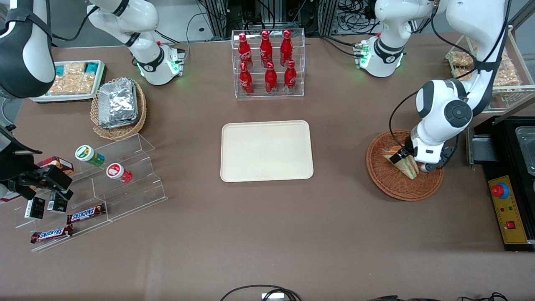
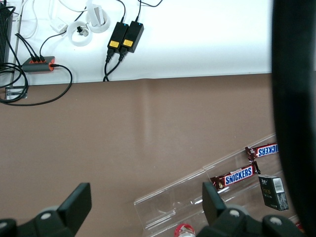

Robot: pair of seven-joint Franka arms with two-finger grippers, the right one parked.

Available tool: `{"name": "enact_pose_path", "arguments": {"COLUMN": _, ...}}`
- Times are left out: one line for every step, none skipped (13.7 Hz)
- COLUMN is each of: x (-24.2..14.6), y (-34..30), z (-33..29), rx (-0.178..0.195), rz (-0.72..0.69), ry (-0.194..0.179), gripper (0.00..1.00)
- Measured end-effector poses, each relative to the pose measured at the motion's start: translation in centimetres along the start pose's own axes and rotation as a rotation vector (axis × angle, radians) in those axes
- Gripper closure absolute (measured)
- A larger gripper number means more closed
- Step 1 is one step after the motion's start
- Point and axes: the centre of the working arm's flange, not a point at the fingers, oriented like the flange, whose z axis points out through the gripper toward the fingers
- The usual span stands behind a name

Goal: Place sandwich from basket to tray
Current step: 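Descend the left gripper around the sandwich and close on it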

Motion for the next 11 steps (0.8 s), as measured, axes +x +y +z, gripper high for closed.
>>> {"name": "enact_pose_path", "arguments": {"x": 0.1, "y": 0.0, "z": 0.4, "rx": -0.001, "rz": -0.006, "ry": -0.002, "gripper": 0.0}}
{"name": "enact_pose_path", "arguments": {"x": 0.1, "y": -0.1, "z": 0.7, "rx": 0.0, "rz": -0.01, "ry": -0.005, "gripper": 0.0}}
{"name": "enact_pose_path", "arguments": {"x": 0.2, "y": -0.2, "z": 0.9, "rx": 0.001, "rz": -0.013, "ry": -0.008, "gripper": 0.02}}
{"name": "enact_pose_path", "arguments": {"x": 0.2, "y": -0.2, "z": 1.1, "rx": 0.002, "rz": -0.016, "ry": -0.011, "gripper": 0.07}}
{"name": "enact_pose_path", "arguments": {"x": 0.2, "y": -0.3, "z": 1.2, "rx": 0.003, "rz": -0.02, "ry": -0.013, "gripper": 0.2}}
{"name": "enact_pose_path", "arguments": {"x": 0.3, "y": -0.5, "z": 1.3, "rx": 0.004, "rz": -0.024, "ry": -0.015, "gripper": 0.3}}
{"name": "enact_pose_path", "arguments": {"x": 0.4, "y": -0.6, "z": 1.5, "rx": 0.006, "rz": -0.028, "ry": -0.018, "gripper": 0.43}}
{"name": "enact_pose_path", "arguments": {"x": 0.5, "y": -0.7, "z": 1.6, "rx": 0.006, "rz": -0.03, "ry": -0.02, "gripper": 0.54}}
{"name": "enact_pose_path", "arguments": {"x": 0.5, "y": -0.8, "z": 1.7, "rx": 0.006, "rz": -0.031, "ry": -0.02, "gripper": 0.6}}
{"name": "enact_pose_path", "arguments": {"x": 0.6, "y": -0.8, "z": 1.6, "rx": 0.006, "rz": -0.032, "ry": -0.02, "gripper": 0.64}}
{"name": "enact_pose_path", "arguments": {"x": 0.6, "y": -0.8, "z": 1.6, "rx": 0.004, "rz": -0.032, "ry": -0.018, "gripper": 0.67}}
